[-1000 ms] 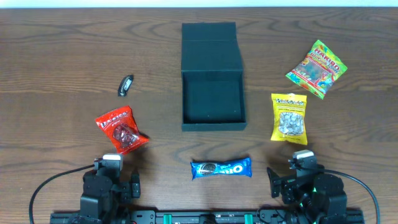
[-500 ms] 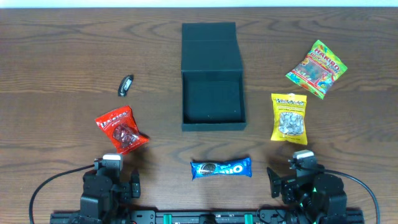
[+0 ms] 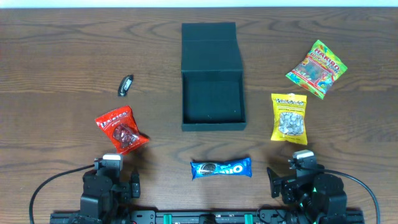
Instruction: Pack container
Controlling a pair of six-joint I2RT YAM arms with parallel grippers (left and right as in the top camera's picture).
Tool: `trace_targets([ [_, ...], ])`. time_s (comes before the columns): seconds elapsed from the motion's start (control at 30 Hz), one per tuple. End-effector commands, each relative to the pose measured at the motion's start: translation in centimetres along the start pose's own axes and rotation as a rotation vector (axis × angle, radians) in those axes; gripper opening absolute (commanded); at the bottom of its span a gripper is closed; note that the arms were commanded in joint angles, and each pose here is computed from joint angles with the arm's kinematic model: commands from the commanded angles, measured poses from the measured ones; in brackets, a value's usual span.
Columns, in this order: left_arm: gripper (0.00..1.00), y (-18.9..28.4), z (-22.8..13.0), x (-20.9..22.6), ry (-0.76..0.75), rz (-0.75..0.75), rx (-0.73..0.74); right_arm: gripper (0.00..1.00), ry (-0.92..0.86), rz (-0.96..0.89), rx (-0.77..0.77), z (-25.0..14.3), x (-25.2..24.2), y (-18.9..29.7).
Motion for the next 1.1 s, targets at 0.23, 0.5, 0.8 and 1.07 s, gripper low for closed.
trace_targets([
  [0.23, 0.96, -0.9, -0.1, 0.2, -0.019, 0.02, 0.015, 0.99, 0.003, -0.012, 0.001, -0.2, -0.2, -0.1],
  [0.5, 0.96, -0.2, 4.2, -1.2, -0.016, -0.032, 0.092, 0.99, 0.003, -0.012, 0.001, -0.2, -0.2, -0.1],
  [0.8, 0.95, 2.9, 14.1, -6.4, 0.021, -0.319, 0.071, 0.99, 0.004, -0.012, 0.001, -0.2, -0.2, -0.1],
  [1.07, 0.96, 4.5, 14.9, -6.1, 0.118, -0.271, 0.234, 0.99, 0.003, -0.012, 0.001, -0.2, -0.2, -0.1],
])
Point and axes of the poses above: each gripper's point midway between its finger pads, its own y axis back along the fingers, its own x axis along the line the jaws close on, z = x × y, the point moved 2 cm from there along y, back along the fingers, and after that the axes turned 1 degree about y, right-handed, at the moved point
